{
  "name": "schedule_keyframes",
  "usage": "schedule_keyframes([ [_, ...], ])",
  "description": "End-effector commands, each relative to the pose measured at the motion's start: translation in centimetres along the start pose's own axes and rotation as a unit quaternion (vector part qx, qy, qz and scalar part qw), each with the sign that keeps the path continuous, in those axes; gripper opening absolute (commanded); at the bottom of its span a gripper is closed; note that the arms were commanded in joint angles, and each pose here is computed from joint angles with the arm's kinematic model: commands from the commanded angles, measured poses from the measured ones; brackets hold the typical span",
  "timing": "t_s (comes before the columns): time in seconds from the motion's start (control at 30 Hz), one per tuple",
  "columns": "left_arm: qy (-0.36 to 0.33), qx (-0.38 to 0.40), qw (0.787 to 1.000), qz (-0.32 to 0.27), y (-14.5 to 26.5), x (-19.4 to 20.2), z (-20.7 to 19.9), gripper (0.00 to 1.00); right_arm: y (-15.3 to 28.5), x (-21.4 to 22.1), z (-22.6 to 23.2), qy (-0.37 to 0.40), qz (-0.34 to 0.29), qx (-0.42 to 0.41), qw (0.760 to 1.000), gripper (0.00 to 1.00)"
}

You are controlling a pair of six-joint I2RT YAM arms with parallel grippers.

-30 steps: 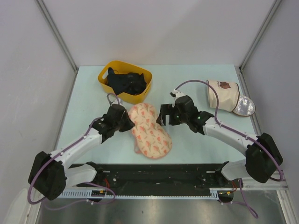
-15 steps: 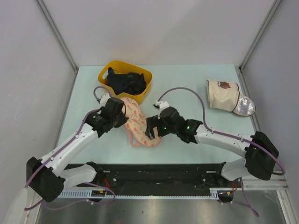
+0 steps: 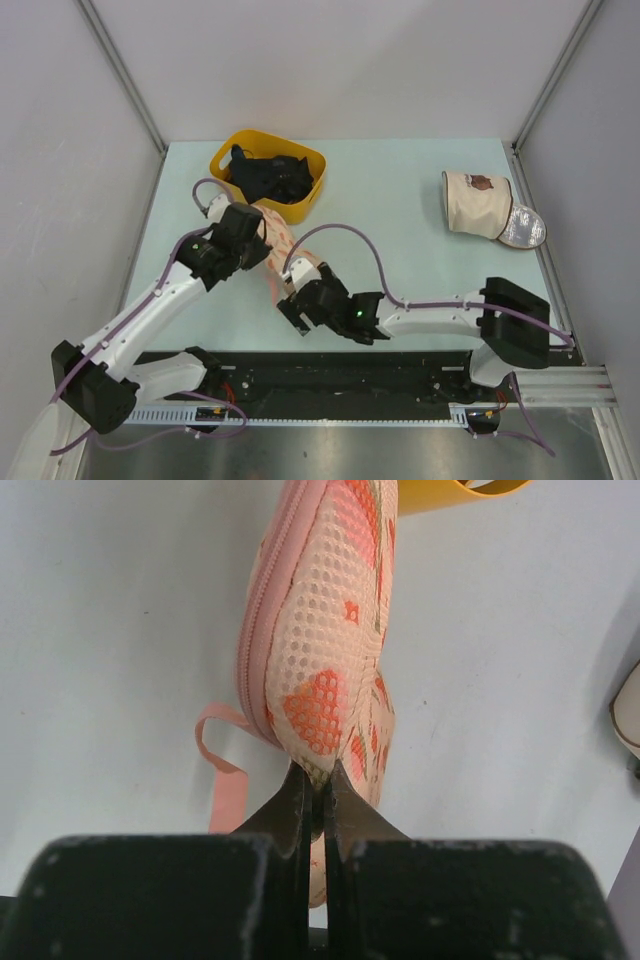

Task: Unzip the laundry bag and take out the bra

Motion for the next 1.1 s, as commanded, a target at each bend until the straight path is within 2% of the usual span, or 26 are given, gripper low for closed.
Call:
schedule_keyframes([
  [0.0, 0.034, 0.048, 0.998, -0.020, 1.7, -1.6, -1.7, 0.00, -1.1, -2.7, -0.6, 0.061, -0.068, 0.104, 0.990, 0.92],
  [0.07, 0.039, 0.051, 0.998, -0.017, 1.9, -1.4, -1.3, 0.00, -1.5, -3.0, -0.7, 0.083, -0.073, 0.115, 0.987, 0.67],
  [0.13, 0.041, 0.049, 0.998, -0.018, 2.1, -1.5, -1.1, 0.00, -1.0, -3.9, -0.5, 0.087, -0.083, 0.102, 0.988, 0.37],
  [0.17, 0.041, 0.050, 0.998, -0.019, 2.2, -1.5, -1.1, 0.00, -0.7, -4.3, -0.4, 0.081, -0.088, 0.094, 0.988, 0.12],
  [0.2, 0.035, 0.053, 0.998, -0.022, 2.2, -1.6, -1.1, 0.00, -0.5, -4.6, -0.4, 0.077, -0.091, 0.087, 0.989, 0.00],
  [0.27, 0.023, 0.069, 0.997, -0.029, 2.7, -2.0, -1.5, 0.01, 0.5, -5.7, -0.3, 0.057, -0.095, 0.050, 0.993, 0.00],
  [0.33, 0.009, 0.082, 0.996, -0.043, 3.2, -2.6, -1.8, 0.12, 1.6, -7.6, -1.7, 0.026, -0.106, 0.016, 0.994, 0.00],
  [0.4, -0.019, 0.108, 0.992, -0.068, 4.1, -3.8, -2.5, 0.52, 2.6, -7.5, -1.8, -0.013, -0.080, -0.057, 0.995, 0.00],
  [0.43, -0.033, 0.121, 0.988, -0.085, 4.9, -4.8, -3.1, 0.69, 2.8, -7.4, -2.6, -0.042, -0.058, -0.113, 0.991, 0.00],
  [0.47, -0.065, 0.116, 0.986, -0.101, 5.4, -5.6, -2.9, 0.91, 4.2, -8.3, -2.9, -0.081, -0.061, -0.153, 0.983, 0.00],
  [0.5, -0.073, 0.115, 0.981, -0.137, 6.8, -7.7, -3.4, 0.97, 4.7, -8.6, -3.2, -0.109, -0.052, -0.190, 0.974, 0.00],
  [0.53, -0.085, 0.108, 0.978, -0.157, 7.6, -8.8, -3.3, 1.00, 5.6, -8.8, -4.2, -0.143, -0.037, -0.260, 0.954, 0.00],
  [0.57, -0.115, 0.101, 0.973, -0.175, 8.4, -9.8, -3.2, 1.00, 6.1, -8.7, -4.4, -0.186, -0.015, -0.297, 0.937, 0.00],
  [0.6, -0.118, 0.099, 0.967, -0.205, 9.8, -11.4, -3.4, 1.00, 6.3, -8.2, -5.1, -0.213, 0.004, -0.320, 0.923, 0.00],
  [0.63, -0.127, 0.101, 0.963, -0.216, 10.3, -12.0, -3.6, 1.00, 7.5, -7.7, -4.6, -0.227, 0.031, -0.372, 0.900, 0.00],
  [0.7, -0.150, 0.103, 0.955, -0.233, 10.9, -12.9, -4.0, 1.00, 7.1, -6.8, -6.1, -0.266, 0.053, -0.379, 0.885, 0.00],
  [0.8, -0.183, 0.108, 0.952, -0.219, 9.8, -12.4, -4.9, 1.00, 7.3, -5.4, -6.9, -0.304, 0.069, -0.402, 0.861, 0.00],
  [0.93, -0.236, 0.119, 0.954, -0.138, 6.7, -9.3, -5.9, 1.00, 8.1, -4.0, -7.2, -0.314, 0.087, -0.405, 0.854, 0.00],
  [1.07, -0.249, 0.111, 0.957, -0.103, 4.6, -7.4, -5.4, 1.00, 9.0, -2.0, -7.6, -0.317, 0.106, -0.378, 0.863, 0.00],
])
Point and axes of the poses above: each gripper's point midway between its finger pads, its own y axis back along the fingers, its own z axis along the line the jaws close on, x = y × z, the point moved 1 cm from there along y, back along the fingers
